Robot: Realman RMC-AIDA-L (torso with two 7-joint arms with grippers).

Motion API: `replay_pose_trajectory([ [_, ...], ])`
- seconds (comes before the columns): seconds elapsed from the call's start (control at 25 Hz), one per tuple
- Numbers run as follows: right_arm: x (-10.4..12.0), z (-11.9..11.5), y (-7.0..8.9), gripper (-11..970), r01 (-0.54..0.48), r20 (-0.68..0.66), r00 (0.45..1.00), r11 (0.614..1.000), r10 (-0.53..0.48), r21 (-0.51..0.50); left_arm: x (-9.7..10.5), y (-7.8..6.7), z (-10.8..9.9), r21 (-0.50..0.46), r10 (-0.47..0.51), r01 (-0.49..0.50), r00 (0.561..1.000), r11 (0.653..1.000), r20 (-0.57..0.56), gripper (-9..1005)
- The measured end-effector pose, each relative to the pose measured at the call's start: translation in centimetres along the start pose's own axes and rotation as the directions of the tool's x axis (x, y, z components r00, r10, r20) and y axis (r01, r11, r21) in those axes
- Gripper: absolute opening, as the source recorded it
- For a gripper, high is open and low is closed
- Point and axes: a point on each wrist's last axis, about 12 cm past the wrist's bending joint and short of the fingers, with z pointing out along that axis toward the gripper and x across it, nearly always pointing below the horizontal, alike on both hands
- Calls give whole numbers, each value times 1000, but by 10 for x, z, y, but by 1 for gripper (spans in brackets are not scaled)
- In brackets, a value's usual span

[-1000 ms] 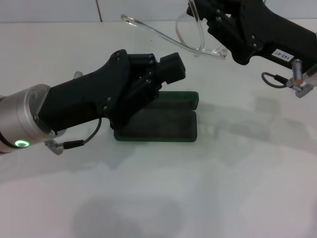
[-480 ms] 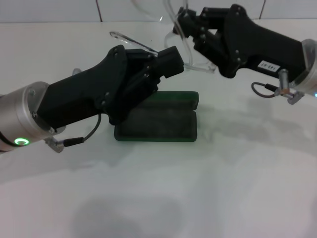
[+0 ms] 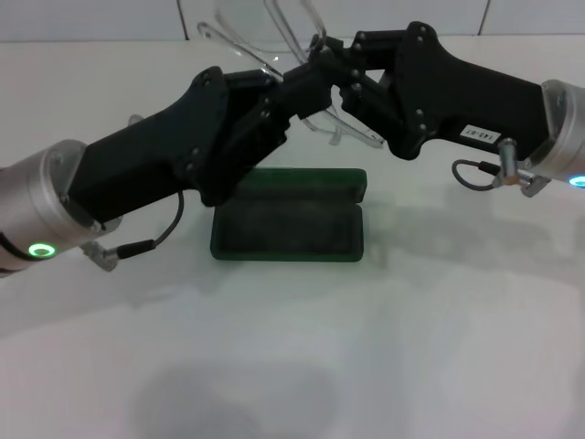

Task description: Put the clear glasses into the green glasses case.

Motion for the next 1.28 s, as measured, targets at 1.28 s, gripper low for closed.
replay_pose_trajectory([
  [1.28,3,3,-2,70,53,-27,998,999,-53,13,1,7,1,-44,4,-4,1000,999,-16,51],
])
